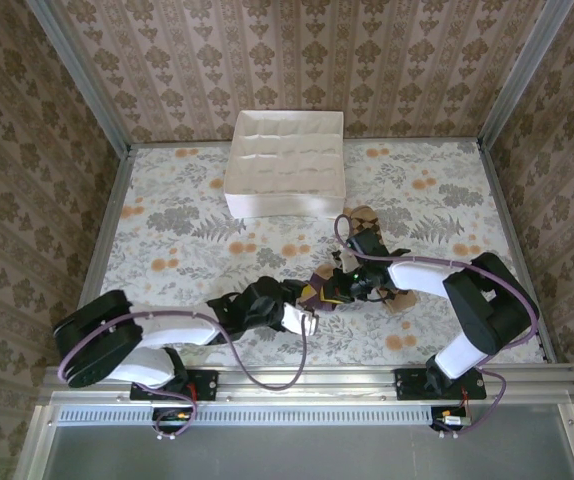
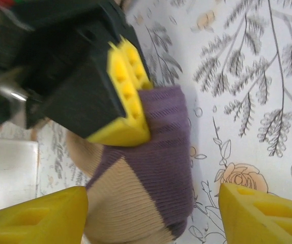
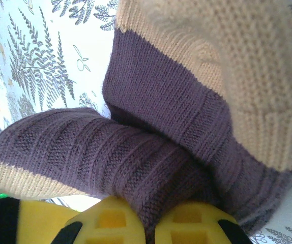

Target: Roll the socks

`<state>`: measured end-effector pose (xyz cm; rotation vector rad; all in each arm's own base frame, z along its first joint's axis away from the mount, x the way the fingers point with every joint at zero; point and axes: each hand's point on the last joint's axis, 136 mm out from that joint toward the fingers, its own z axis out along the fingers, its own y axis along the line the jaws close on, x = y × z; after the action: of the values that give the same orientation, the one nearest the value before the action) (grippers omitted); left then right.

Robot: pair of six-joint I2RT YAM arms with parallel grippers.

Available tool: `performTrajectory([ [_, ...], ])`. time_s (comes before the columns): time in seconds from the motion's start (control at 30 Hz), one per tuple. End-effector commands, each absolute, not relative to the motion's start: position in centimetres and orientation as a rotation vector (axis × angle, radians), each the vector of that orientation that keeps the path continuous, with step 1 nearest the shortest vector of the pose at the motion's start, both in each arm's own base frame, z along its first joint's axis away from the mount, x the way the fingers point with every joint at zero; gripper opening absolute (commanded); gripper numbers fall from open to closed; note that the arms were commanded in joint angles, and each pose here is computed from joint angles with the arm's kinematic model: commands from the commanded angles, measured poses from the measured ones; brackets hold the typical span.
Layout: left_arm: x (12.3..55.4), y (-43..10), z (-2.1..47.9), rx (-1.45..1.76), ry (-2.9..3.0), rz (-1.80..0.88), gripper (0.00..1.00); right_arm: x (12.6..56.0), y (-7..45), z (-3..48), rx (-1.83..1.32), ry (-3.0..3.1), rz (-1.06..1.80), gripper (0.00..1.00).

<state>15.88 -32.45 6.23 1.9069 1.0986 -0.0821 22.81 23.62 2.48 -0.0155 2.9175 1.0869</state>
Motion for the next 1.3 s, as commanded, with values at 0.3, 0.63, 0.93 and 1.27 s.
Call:
performTrajectory([
  [0.3,19.9,-34.8,4.2,1.868,1.06,0.083,0.73,18.5,17.9,-4.3,0.155,3.221,0.707,0.0],
  [0.63,20.0,-33.8,1.5,2.011,1.152,0.032,0.3,18.9,18.9,-1.8,0.081,3.149,0.822,0.0],
  [0.93,17.2,-31.9,0.2,2.163,1.19,-0.063,0.0,21.1,19.3,4.9,-0.083,2.948,0.922,0.16],
  [1.27,15.0,-30.2,0.9,2.252,1.257,-0.1,0.0,23.2,18.2,5.0,0.052,2.904,0.957,0.38],
])
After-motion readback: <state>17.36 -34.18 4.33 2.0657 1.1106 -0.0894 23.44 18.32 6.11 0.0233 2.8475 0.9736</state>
